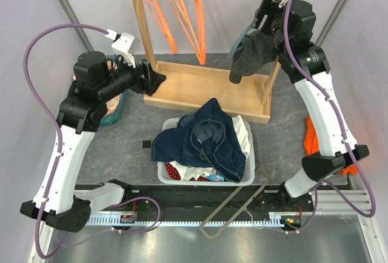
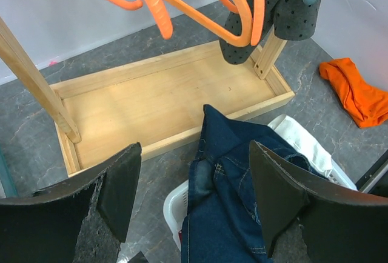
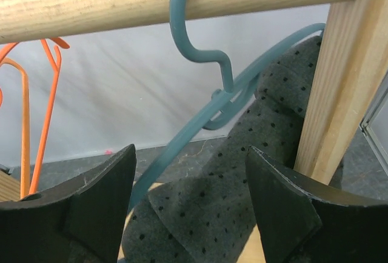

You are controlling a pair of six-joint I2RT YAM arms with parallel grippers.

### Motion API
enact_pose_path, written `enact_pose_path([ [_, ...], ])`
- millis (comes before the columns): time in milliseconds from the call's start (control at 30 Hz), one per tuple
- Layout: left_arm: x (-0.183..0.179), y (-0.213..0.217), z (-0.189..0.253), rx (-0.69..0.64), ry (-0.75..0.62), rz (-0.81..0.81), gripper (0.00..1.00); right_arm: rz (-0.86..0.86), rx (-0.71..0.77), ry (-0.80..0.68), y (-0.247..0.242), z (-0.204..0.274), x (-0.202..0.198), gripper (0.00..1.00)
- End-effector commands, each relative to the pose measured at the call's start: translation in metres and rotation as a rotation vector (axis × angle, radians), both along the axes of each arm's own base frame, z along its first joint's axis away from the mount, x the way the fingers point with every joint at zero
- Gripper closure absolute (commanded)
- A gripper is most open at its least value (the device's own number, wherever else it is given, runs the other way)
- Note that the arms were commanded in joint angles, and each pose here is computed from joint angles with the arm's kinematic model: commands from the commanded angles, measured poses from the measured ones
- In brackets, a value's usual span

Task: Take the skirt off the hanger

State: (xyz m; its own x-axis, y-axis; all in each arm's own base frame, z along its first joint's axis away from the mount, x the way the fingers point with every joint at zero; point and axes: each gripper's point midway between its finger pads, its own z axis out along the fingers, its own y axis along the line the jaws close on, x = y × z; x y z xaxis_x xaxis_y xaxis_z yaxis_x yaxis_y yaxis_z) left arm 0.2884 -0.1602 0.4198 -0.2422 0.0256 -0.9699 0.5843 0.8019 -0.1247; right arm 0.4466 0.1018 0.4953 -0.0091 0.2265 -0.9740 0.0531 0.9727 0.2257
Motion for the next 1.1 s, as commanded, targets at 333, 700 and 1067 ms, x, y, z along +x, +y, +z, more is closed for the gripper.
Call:
enact_pose_path([
  [333,-0.002,0.003,0.004,0.009,-0.06,0.004,0.22,-0.032,0.036,-0.03,-0.004,0.02,0.003,0.2],
  [700,-0.001,0.007,0.001,0.016,-0.059,0.029,0.22,-0.072,0.082,-0.024,-0.019,0.01,0.028,0.34],
  [1067,-0.001,0.009,-0.002,0.024,-0.058,0.037,0.23,0.058,0.114,-0.1,0.001,0.036,0.03,0.9],
])
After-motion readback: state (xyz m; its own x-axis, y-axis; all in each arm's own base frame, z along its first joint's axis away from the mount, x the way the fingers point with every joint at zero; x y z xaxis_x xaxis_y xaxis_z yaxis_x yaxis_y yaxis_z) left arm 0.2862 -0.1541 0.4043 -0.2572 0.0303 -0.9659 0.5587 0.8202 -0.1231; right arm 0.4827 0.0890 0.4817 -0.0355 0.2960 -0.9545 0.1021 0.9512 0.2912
